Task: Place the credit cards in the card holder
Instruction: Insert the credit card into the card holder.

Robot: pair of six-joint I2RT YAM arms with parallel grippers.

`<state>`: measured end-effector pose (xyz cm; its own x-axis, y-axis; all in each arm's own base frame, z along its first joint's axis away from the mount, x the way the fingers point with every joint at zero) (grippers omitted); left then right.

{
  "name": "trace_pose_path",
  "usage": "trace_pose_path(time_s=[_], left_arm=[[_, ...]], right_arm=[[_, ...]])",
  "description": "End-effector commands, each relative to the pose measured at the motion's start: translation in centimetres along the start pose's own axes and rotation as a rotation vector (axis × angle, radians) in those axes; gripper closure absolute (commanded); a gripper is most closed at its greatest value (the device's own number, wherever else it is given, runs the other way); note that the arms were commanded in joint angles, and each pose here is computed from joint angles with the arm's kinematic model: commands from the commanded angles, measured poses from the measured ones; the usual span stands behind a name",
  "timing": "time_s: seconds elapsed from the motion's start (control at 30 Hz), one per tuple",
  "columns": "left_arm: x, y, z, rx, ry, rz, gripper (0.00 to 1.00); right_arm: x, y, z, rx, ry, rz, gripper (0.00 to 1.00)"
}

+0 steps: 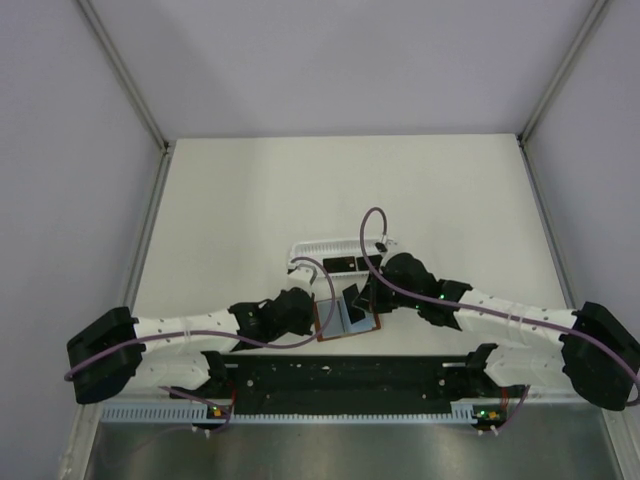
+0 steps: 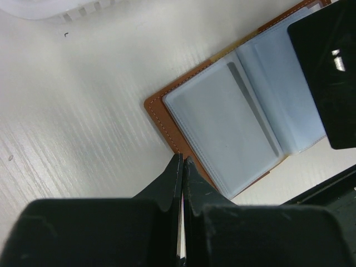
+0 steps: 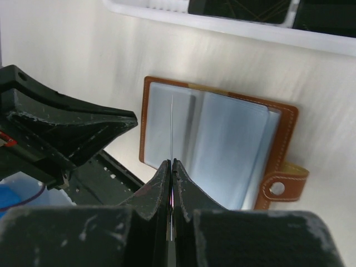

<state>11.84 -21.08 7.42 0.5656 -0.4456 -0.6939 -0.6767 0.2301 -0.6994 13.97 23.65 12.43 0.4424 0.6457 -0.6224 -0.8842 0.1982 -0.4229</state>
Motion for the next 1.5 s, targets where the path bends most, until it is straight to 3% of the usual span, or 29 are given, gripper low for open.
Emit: trace_pose_path(time_s=[0.0, 0.4, 1.47], left_arm=[[0.2, 0.0, 0.0, -0.011, 0.003, -0.015, 1.0], [0.3, 0.3, 0.0, -0.011, 0.01, -0.007, 1.0], [0.6, 0.1, -0.3, -0.006, 0.011, -0.005, 1.0]], right_arm=[[1.1, -0.3, 2.5, -0.018, -0.148, 0.021, 1.0], [2.8, 1.4, -0.5, 0.113, -0.112, 0.03, 1.0], [4.4, 1.8, -2.5, 0.204, -0.156, 0.065, 1.0]])
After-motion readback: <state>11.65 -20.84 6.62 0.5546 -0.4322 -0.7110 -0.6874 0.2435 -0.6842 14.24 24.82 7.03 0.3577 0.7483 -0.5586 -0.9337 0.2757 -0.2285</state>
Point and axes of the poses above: each gripper's point midway between its finger pads, its own x axis out along the fingers, its own z axis along the line the jaws close on, y = z × x, the point moved 6 cm from there along -x, back along the fingers, and after that the axes turned 9 degrees about x, right-handed, at the moved point
